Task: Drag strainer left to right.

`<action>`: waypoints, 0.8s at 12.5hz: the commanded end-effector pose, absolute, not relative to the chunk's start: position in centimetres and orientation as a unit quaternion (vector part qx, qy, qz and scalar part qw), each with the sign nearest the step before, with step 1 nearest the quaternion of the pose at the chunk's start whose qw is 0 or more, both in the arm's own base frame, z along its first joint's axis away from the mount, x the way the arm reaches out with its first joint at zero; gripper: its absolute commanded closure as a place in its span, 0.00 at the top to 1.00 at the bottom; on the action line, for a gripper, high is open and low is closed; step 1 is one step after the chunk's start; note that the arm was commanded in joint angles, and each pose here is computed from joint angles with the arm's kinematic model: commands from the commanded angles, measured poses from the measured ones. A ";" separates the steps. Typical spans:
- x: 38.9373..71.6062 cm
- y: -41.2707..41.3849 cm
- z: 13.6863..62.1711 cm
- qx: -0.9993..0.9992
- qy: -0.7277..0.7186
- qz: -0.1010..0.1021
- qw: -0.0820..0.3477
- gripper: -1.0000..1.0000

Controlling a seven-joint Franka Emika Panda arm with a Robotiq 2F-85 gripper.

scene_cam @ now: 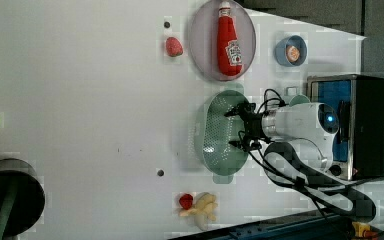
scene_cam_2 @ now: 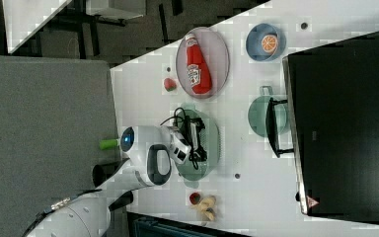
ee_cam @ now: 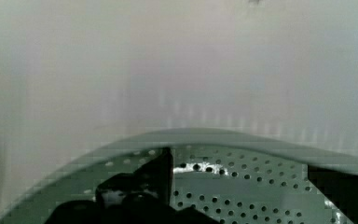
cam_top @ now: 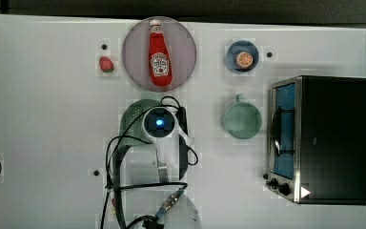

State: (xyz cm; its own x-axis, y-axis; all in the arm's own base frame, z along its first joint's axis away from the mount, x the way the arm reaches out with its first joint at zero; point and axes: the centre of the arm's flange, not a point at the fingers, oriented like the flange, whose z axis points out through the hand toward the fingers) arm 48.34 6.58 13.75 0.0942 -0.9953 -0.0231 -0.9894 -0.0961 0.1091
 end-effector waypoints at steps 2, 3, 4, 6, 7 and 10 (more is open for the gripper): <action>49.8 -0.7 15.8 0.747 -0.665 -0.015 0.025 1.00; 49.8 -1.6 15.8 0.746 -0.666 -0.012 0.026 1.00; 49.8 -2.4 15.9 0.747 -0.665 -0.009 0.027 1.00; 49.7 -4.1 15.9 0.753 -0.657 -0.004 0.029 1.00; 49.7 -5.1 16.0 0.758 -0.651 -0.003 0.032 1.00; 49.4 -7.6 16.1 0.769 -0.639 0.001 0.037 1.00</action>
